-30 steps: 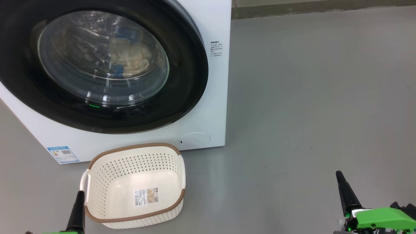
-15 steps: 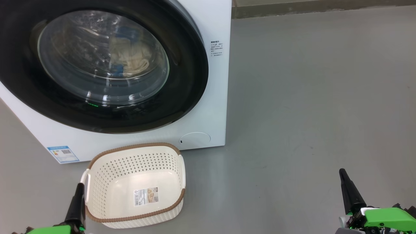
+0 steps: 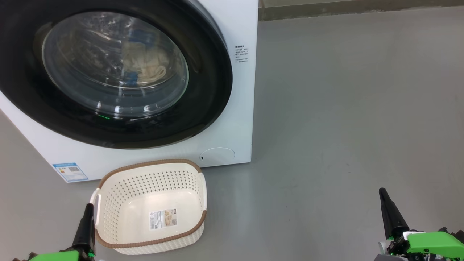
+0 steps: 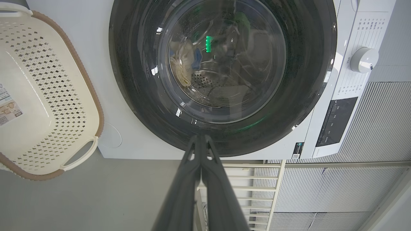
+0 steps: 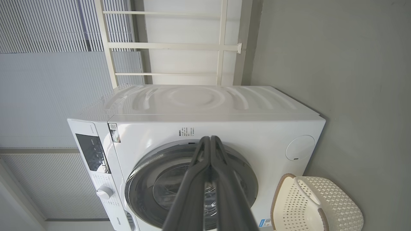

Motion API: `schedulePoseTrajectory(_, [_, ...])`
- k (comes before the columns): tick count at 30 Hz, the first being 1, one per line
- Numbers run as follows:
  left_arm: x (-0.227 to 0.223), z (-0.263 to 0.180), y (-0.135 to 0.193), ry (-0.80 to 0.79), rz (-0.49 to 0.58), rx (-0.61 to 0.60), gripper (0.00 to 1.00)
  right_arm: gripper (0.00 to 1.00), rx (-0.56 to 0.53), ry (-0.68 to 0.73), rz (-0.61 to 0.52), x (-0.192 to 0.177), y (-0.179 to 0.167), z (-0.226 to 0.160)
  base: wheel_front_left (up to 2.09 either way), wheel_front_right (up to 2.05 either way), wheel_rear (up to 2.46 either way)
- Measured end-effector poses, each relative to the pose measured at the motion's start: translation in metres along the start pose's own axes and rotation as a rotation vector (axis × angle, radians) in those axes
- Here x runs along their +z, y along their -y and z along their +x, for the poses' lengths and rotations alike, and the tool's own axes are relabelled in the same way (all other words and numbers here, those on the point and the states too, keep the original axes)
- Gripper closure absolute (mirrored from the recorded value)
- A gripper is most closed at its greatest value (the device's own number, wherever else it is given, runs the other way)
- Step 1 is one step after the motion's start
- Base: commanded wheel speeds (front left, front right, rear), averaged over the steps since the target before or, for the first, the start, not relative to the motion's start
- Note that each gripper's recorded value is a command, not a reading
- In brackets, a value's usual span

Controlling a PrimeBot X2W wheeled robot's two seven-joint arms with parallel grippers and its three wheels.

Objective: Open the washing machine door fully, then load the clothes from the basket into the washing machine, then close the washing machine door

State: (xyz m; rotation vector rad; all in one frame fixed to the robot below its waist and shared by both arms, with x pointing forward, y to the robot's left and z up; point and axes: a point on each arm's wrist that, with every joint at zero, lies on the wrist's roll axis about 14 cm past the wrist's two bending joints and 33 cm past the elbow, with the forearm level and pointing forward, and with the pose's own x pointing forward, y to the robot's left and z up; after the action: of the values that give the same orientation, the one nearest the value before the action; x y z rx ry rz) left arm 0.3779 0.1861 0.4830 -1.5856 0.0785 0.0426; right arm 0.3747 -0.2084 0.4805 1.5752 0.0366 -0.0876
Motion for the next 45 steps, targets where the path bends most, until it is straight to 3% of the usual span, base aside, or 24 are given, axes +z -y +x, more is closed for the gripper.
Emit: schedulePoseTrajectory(45, [0.0000, 0.0000, 0.0001, 0.000, 0.000, 0.000, 1.00, 1.00, 0.000, 0.002, 0.001, 0.0008, -0.0001, -0.0001, 0.00, 0.00, 0.00])
